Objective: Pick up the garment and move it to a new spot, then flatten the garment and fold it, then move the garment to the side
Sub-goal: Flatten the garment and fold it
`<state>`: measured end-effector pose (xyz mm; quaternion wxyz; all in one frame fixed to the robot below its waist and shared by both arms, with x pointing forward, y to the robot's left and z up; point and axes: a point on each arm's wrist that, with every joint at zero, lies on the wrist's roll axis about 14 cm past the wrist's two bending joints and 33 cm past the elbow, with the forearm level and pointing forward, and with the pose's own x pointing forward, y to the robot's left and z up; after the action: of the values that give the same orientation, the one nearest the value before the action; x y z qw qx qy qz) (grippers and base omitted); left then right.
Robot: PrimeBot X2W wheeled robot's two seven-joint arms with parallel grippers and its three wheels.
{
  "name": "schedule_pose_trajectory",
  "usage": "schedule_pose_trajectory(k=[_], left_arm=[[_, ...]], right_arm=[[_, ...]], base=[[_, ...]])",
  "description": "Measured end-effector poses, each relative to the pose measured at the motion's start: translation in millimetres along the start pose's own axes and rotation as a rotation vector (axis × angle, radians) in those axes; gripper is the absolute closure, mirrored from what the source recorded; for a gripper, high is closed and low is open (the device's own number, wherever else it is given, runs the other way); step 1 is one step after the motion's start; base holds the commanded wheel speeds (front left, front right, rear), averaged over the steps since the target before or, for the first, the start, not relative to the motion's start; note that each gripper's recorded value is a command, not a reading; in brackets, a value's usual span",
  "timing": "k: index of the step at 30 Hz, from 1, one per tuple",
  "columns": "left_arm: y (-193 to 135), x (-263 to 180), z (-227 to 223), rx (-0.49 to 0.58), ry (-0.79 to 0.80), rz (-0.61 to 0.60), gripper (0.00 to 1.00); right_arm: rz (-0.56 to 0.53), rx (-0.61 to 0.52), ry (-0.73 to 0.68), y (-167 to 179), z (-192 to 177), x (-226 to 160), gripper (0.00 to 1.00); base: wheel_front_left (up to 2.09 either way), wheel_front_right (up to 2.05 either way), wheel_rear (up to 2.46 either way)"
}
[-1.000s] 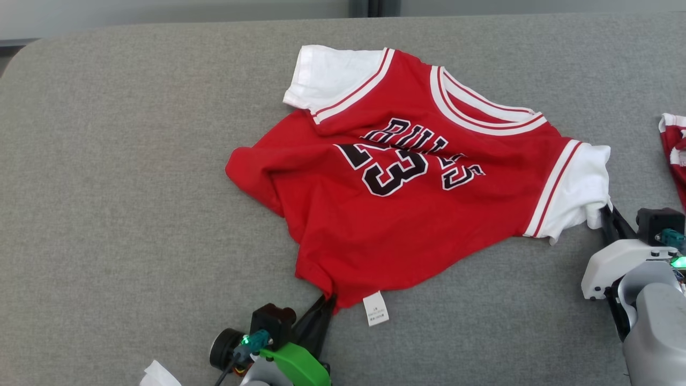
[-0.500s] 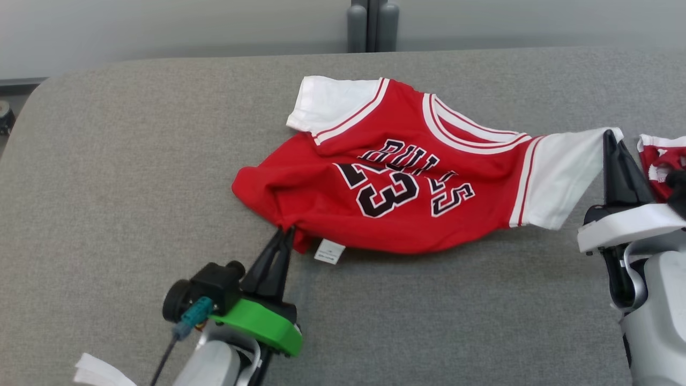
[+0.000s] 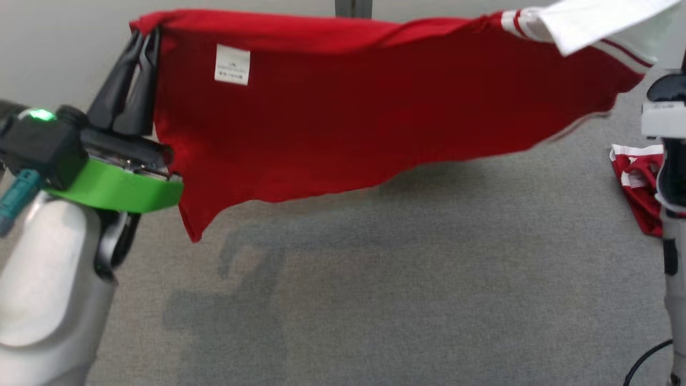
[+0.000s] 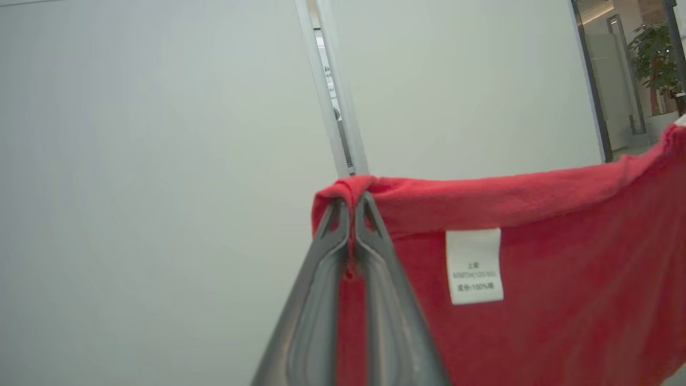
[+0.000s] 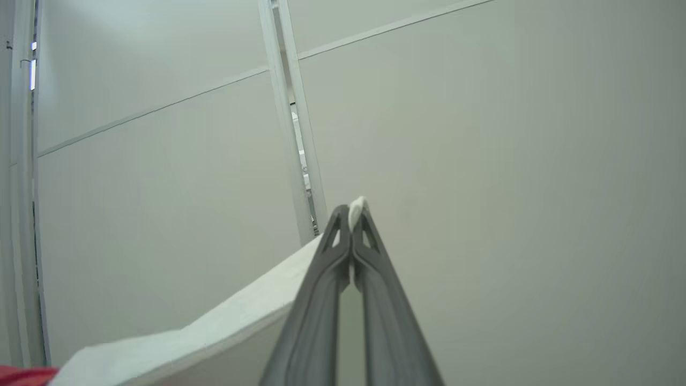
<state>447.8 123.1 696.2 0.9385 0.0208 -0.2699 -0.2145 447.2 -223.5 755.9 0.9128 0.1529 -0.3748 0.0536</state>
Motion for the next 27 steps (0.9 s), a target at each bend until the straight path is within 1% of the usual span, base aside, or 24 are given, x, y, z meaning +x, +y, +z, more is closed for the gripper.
schedule_pose_trajectory(k=[2,5,9,12,17,22,27], left_arm=[[7,14,18,0.046,-0.032,-0.019,1.00],[14,31,37,0.067,-0.060,-0.030,1.00],[26,48,37,0.048,-0.029,-0.024,1.00],[37,61,25,0.045,0.005,-0.013,1.00],[60,82,-15,0.039,0.073,0.027,1.00],[83,107,-49,0.031,0.069,0.078,1.00],[100,135,-75,0.059,0.049,0.111,1.00]], right_arm=[[0.021,-0.005,-0.047,3,18,15,1.00],[0.050,-0.041,-0.086,6,37,35,1.00],[0.061,-0.099,-0.080,4,38,60,1.00],[0.055,-0.154,-0.059,-2,28,76,1.00],[0.034,-0.236,-0.040,-13,2,109,1.00],[0.019,-0.302,-0.039,-21,-24,138,1.00],[-0.018,-0.342,-0.054,-35,-45,159,1.00]], base=[[0.00,0.00,0.00],[0.00,0.00,0.00],[0.00,0.00,0.00],[0.00,0.00,0.00],[0.00,0.00,0.00],[0.00,0.00,0.00],[0.00,0.00,0.00]])
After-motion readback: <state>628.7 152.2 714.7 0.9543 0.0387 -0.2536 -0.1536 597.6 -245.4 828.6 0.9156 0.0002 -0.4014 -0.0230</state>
